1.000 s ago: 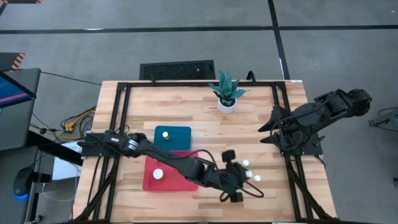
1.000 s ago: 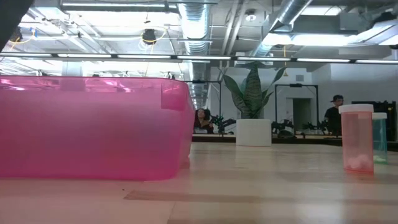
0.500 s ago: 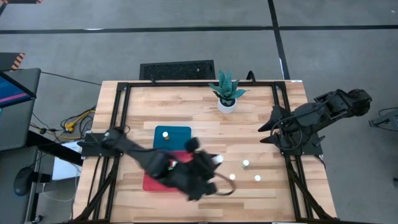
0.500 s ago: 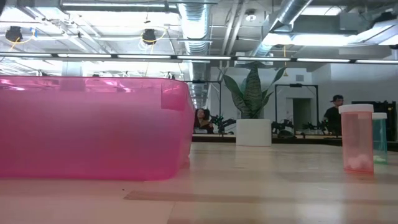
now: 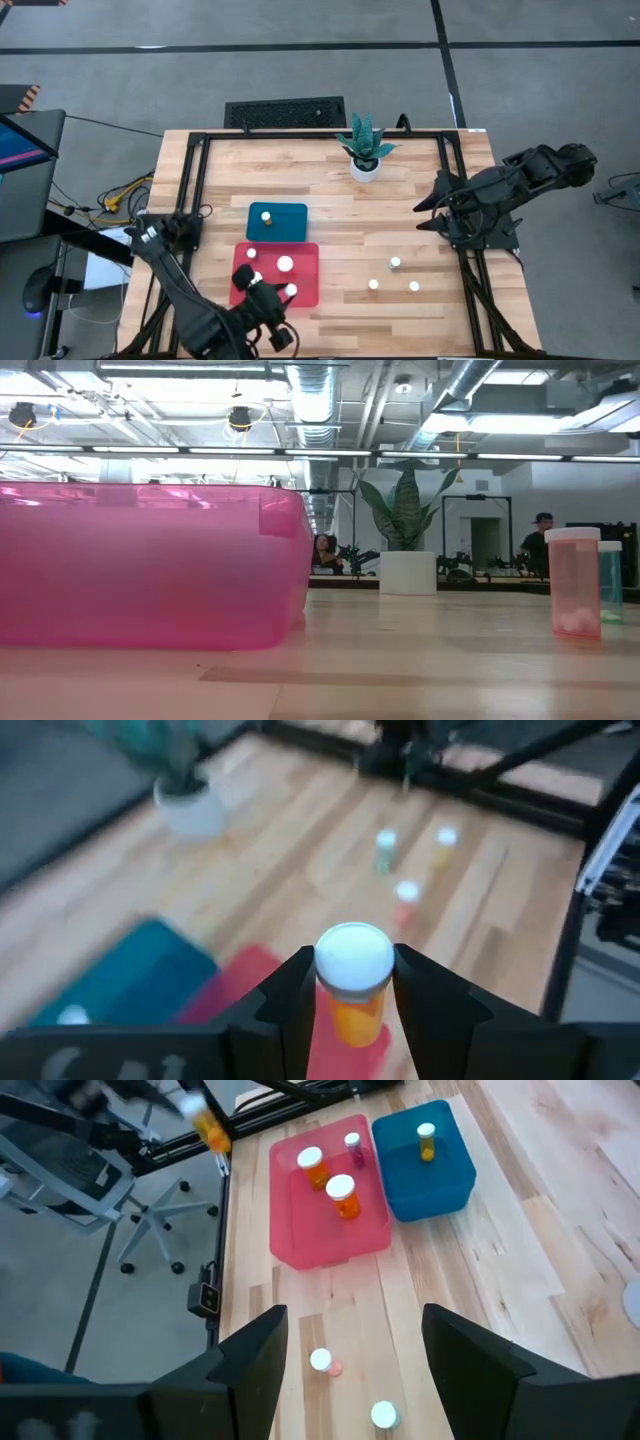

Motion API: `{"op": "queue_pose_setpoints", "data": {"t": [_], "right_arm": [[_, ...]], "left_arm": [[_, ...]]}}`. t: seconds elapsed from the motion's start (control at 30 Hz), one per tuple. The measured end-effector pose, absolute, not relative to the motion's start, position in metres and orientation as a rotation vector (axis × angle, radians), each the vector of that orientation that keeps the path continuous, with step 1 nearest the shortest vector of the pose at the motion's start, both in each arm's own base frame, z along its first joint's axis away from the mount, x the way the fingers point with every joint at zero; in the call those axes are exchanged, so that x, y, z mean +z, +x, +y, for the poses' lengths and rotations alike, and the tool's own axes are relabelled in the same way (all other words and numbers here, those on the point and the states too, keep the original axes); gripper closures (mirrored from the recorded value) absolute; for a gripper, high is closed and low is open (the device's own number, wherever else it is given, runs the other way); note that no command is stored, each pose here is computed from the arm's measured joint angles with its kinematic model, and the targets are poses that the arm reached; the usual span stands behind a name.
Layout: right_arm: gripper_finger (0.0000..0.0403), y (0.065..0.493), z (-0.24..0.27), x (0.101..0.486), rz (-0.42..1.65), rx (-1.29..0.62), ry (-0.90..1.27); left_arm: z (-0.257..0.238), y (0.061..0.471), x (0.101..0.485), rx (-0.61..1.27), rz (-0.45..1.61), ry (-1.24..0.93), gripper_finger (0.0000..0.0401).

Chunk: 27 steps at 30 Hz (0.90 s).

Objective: Pick and place medicine bottles into bin by pill shape (circle, oval)
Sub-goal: Put the small orange capsule bottle into the red bin

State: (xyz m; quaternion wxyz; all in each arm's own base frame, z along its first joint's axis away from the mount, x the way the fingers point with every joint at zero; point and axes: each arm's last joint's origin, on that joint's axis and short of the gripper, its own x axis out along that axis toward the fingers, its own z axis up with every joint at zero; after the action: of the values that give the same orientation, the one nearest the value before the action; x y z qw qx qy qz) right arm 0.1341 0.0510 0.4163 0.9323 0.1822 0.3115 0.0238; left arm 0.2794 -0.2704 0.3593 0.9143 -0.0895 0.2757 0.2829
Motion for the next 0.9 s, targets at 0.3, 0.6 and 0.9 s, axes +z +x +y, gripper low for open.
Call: {"op": "queue_pose_setpoints", "data": {"t": [0.3,0.6,0.9], "right_arm": [[0.0163,0.143,0.055,0.412,0.667,0.038,0.364],[0.0163,0.148,0.057,0.410,0.684,0.033,0.358],[0.0163,0.148,0.057,0.410,0.682,0.033,0.359]], "left_arm": [[-0.275,0.262,0.269,0.778,0.585,-0.218,0.0285],[-0.259,0.263,0.209,0.869,0.528,-0.249,0.0285],[-0.258,0.276,0.174,0.776,0.568,-0.288,0.0285]]}}
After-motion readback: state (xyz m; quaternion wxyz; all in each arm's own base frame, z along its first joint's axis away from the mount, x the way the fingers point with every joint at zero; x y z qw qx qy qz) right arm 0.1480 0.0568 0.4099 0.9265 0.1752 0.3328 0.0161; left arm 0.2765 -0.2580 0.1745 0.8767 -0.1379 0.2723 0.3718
